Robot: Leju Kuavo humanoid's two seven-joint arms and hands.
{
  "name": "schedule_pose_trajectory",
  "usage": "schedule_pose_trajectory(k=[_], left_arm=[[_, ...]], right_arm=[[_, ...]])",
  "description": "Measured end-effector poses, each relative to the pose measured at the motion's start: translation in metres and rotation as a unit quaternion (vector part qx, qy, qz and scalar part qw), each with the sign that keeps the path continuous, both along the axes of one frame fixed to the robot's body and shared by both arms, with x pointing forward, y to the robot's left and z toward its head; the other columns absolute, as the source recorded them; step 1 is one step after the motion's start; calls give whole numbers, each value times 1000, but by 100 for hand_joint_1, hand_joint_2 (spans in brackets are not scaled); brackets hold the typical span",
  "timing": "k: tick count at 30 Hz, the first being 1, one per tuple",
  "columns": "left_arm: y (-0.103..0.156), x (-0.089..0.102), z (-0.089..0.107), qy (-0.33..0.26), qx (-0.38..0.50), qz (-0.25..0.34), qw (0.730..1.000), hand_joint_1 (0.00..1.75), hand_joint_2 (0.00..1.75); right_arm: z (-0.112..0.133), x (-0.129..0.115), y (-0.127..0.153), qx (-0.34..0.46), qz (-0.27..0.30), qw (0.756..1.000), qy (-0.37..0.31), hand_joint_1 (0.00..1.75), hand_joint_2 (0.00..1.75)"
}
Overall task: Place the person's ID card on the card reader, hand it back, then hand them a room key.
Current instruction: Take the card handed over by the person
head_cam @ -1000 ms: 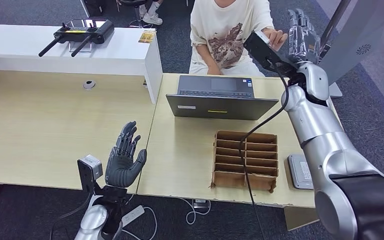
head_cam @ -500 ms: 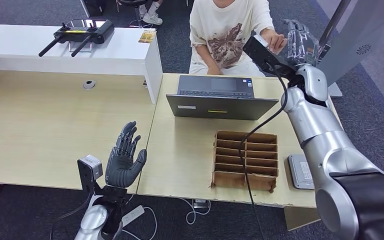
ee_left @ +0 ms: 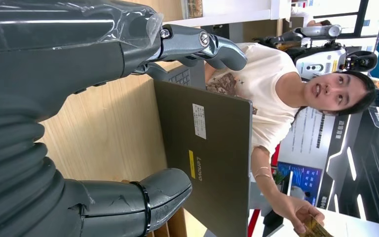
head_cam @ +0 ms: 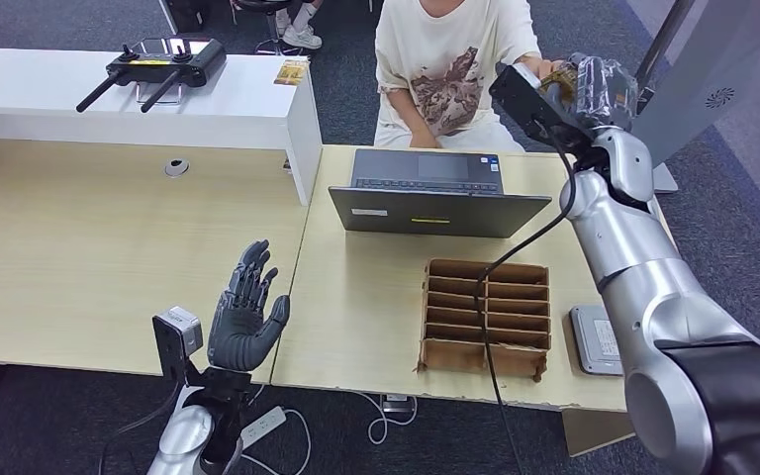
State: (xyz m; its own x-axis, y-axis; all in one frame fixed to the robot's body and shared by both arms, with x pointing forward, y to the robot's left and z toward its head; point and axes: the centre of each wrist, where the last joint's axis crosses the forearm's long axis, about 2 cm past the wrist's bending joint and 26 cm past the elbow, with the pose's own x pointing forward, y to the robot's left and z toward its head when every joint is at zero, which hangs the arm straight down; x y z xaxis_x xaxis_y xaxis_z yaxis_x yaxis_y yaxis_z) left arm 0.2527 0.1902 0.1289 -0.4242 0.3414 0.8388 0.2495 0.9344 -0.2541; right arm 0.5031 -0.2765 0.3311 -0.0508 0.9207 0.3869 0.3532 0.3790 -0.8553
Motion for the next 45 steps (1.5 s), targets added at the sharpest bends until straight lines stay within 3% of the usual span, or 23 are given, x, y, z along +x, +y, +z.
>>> schedule_pose_trajectory(k=[35,41,45], left_arm=[[3,-2,-3,1,4,3,1000,0,175],[3,-2,-3,2,4,4,1000,0,175],[3,-5,-5,5,3,5,1000,0,175]], right_arm=[[-1,0,-4,31,18,999,6,175,175],[-1,1,-8,104,69,992,26,175,175],[-1,0,-13,189,124,974,32,175,175]])
